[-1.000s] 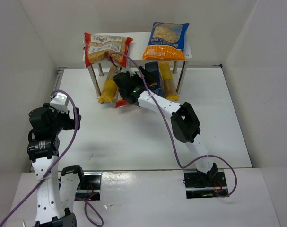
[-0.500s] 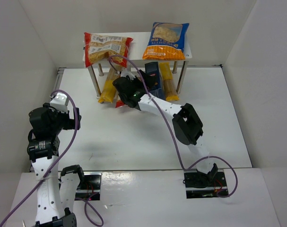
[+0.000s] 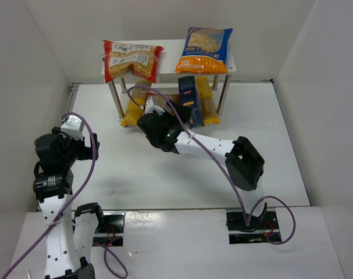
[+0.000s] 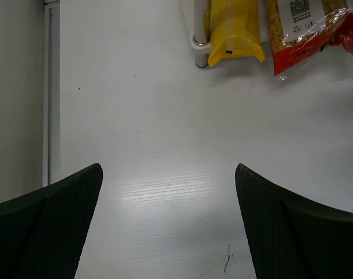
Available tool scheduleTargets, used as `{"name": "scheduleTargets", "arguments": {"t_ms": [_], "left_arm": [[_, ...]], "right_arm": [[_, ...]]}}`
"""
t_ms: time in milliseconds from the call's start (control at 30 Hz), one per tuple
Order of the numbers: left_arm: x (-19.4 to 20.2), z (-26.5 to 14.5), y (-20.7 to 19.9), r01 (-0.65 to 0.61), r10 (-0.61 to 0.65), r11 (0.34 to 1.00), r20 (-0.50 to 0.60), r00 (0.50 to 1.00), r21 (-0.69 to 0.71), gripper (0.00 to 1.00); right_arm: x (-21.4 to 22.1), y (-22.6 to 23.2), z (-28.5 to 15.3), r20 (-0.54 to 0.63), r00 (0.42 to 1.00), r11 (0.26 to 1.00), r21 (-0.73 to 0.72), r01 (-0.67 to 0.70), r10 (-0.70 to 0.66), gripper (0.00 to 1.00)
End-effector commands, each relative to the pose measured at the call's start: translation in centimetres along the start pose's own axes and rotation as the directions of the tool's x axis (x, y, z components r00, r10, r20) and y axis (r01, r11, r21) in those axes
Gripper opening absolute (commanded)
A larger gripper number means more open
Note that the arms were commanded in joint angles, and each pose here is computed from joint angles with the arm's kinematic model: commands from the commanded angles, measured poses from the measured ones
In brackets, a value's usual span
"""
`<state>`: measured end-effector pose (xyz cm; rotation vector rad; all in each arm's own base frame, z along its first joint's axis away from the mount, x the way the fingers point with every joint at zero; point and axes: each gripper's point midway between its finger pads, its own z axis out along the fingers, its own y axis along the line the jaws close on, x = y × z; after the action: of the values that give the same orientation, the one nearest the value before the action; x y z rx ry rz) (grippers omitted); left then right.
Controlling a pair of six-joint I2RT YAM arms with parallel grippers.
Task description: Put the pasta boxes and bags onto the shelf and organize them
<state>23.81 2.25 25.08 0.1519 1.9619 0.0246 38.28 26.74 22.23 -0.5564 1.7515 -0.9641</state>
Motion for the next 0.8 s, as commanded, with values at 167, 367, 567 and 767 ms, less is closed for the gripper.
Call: {"name": "scheduleTargets", "arguments": {"t_ms": [167,367,567,767], "left_arm": [[-0.1,-0.1,0.1,-0.019,0.019,1.0,0.022,1.0,-0.002,1.0],[-0.2,-0.4,0.5,-0.014,0.014,1.0,0.031,0.999,-0.015,1.0],[-0.2,-0.4,0.8,-0.006,0.007,1.0,0.031,0.999,-0.026,1.0],[-0.2,-0.5,1.0,-0.011,0.012,0.999,0.03,0.999,-0.035,1.0]], "right_arm": [[0.3,-5.3,-5.3,0.155,0.964,0.961,-0.212,-0.18,0.215,0.97],[2.8,-6.9,-5.2,0.203,0.878,0.812,-0.51,-0.284,0.434,0.97],[5.1,-4.9,-4.7,0.221,0.856,0.739,-0.629,-0.242,0.468,0.97],[5.3,-5.0,-3.4,0.253,0.84,0.679,-0.714,-0.173,0.48,0.95]]}}
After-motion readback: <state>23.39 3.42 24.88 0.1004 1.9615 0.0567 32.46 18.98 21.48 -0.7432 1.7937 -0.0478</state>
